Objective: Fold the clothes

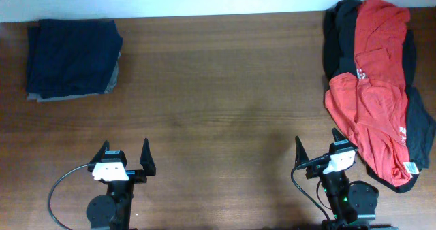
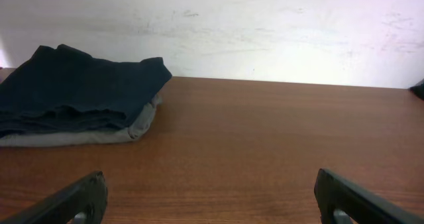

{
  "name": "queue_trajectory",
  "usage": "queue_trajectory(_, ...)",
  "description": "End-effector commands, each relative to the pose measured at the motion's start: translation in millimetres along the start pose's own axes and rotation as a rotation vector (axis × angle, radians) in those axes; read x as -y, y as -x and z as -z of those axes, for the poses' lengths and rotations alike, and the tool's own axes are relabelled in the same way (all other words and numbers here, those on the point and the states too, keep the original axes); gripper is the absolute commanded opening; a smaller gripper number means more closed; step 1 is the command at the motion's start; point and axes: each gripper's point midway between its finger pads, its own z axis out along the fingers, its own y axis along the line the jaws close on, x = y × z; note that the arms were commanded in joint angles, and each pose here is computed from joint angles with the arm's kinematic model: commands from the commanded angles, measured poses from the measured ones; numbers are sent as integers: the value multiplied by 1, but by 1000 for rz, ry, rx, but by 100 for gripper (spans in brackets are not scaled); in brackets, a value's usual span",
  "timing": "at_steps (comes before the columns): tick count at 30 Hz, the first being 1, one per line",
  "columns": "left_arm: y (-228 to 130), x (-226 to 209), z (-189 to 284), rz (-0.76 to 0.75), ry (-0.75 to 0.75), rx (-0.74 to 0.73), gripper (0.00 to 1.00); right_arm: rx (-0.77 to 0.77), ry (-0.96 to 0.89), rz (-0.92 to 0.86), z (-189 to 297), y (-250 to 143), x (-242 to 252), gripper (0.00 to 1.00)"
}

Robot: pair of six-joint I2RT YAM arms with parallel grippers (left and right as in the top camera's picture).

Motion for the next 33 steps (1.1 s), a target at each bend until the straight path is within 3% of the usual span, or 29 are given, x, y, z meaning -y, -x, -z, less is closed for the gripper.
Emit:
queue_trajectory(1, -1, -1, 0, -16, 5, 1, 99, -7, -17, -7, 0, -3, 3, 99)
queue_trajectory(33, 2, -1, 0, -17, 5, 17, 99, -4, -18, -6, 0, -3, 3, 99)
